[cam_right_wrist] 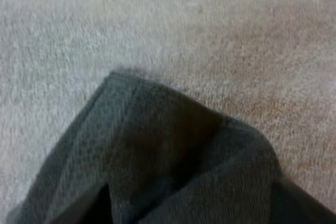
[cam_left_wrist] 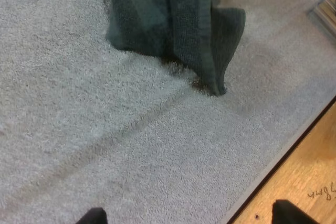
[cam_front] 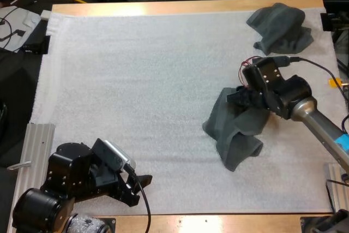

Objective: Pick towel from pile, fold and stack

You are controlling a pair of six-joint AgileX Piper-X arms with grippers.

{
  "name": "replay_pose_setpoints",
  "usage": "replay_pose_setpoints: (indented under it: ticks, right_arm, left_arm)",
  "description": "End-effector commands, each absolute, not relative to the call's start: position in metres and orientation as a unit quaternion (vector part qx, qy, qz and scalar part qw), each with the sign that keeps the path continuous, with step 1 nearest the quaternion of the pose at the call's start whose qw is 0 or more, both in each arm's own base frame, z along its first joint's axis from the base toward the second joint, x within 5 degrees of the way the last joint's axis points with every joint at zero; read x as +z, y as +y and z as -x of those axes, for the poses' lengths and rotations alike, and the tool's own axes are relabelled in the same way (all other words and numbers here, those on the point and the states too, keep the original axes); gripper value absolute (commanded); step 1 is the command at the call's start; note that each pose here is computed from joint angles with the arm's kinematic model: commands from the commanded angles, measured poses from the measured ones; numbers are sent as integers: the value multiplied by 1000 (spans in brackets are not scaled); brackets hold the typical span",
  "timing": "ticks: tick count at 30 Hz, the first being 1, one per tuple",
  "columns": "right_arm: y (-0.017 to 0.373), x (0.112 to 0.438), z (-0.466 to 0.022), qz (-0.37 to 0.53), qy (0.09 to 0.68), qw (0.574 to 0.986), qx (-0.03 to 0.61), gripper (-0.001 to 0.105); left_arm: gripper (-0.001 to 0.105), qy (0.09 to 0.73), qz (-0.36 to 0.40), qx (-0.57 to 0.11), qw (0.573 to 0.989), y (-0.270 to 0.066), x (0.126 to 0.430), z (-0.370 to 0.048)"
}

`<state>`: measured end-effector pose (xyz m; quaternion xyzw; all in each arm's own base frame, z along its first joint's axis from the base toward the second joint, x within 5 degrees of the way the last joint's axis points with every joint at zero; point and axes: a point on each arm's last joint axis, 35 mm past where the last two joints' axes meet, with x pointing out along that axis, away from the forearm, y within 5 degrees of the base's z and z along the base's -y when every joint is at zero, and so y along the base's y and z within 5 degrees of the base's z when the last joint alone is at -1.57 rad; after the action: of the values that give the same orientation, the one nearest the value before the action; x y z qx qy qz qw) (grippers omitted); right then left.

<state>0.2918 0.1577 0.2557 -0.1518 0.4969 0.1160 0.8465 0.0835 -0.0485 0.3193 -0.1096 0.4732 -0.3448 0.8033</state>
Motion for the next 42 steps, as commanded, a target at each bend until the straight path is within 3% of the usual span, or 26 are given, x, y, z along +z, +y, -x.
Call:
replay_pose_setpoints:
  ticks: [1,7,13,31,42]
  right_arm:
    - [155,263,-288,153,504,841,122,60]
    - [157,264,-274,136,541,813,167,52]
    - [170,261,-255,149,560,791,198,56]
    - [204,202,-202,130,603,745,255,52]
    - [221,167,-201,66,621,747,229,52]
  left_arm:
    - [61,468,110,-351,804,-49,322,-83]
    - [61,467,111,-351,804,-49,322,-84]
    - [61,466,108,-351,805,-49,321,-84]
    - [61,468,111,-351,803,-49,321,-84]
    - [61,468,112,-350,803,-49,321,-84]
